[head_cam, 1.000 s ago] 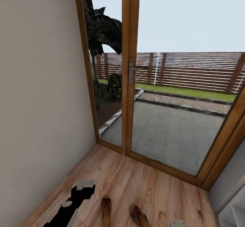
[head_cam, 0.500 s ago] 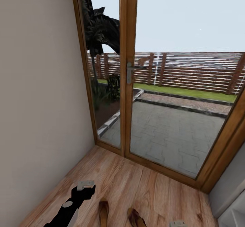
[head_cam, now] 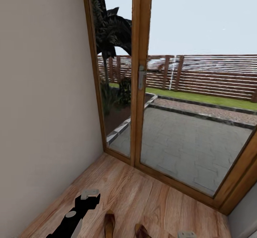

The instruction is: Pick up the two gym shoes and the two sandals from the corridor floor and place them onto the hallstand (shoe rack) in the corridor, making sure they are on the rack and not on the floor. Arrange them so the two gym shoes are next to each other and the two sandals are next to each other.

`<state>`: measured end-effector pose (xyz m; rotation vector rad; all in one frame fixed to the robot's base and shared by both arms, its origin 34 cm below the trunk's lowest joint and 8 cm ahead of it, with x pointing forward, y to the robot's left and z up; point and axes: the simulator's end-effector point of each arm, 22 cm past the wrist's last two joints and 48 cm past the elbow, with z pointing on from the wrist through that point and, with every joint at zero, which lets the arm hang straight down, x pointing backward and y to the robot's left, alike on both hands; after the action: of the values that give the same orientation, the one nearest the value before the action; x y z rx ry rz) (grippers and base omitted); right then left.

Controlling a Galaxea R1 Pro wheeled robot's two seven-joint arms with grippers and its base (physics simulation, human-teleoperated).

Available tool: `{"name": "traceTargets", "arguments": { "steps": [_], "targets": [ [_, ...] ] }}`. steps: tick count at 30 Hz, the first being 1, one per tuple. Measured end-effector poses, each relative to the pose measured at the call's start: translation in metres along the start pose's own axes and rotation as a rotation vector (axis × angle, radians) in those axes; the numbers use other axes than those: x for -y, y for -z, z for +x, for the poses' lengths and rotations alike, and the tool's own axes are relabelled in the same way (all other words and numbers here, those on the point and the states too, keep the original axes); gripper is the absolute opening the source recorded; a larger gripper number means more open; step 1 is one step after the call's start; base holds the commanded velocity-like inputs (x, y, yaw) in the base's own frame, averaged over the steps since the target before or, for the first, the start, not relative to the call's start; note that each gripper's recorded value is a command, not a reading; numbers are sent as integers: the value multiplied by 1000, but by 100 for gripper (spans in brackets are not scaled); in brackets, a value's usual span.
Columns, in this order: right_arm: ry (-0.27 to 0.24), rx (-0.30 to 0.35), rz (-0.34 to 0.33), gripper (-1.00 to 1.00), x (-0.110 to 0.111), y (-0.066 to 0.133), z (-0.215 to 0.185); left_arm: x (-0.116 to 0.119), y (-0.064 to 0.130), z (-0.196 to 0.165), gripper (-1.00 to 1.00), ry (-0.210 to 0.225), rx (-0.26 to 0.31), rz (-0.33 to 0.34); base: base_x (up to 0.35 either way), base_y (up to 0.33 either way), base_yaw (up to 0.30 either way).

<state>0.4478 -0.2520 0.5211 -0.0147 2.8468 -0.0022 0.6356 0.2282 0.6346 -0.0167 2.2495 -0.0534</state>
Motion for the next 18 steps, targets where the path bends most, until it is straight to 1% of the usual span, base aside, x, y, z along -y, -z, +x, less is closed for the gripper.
{"name": "traceTargets", "arguments": {
  "steps": [5, 12, 18],
  "targets": [
    [0, 0, 0, 100, 0, 0, 0, 0, 0, 0, 100, 0, 0, 0, 5, -21, 16],
    [-2, 0, 0, 100, 1, 0, 0, 0, 0, 0, 100, 0, 0, 0, 1, -113, 4],
    [-5, -1, -1, 100, 1, 0, 0, 0, 0, 0, 100, 0, 0, 0, 0, -42, 1]
  ]
}}
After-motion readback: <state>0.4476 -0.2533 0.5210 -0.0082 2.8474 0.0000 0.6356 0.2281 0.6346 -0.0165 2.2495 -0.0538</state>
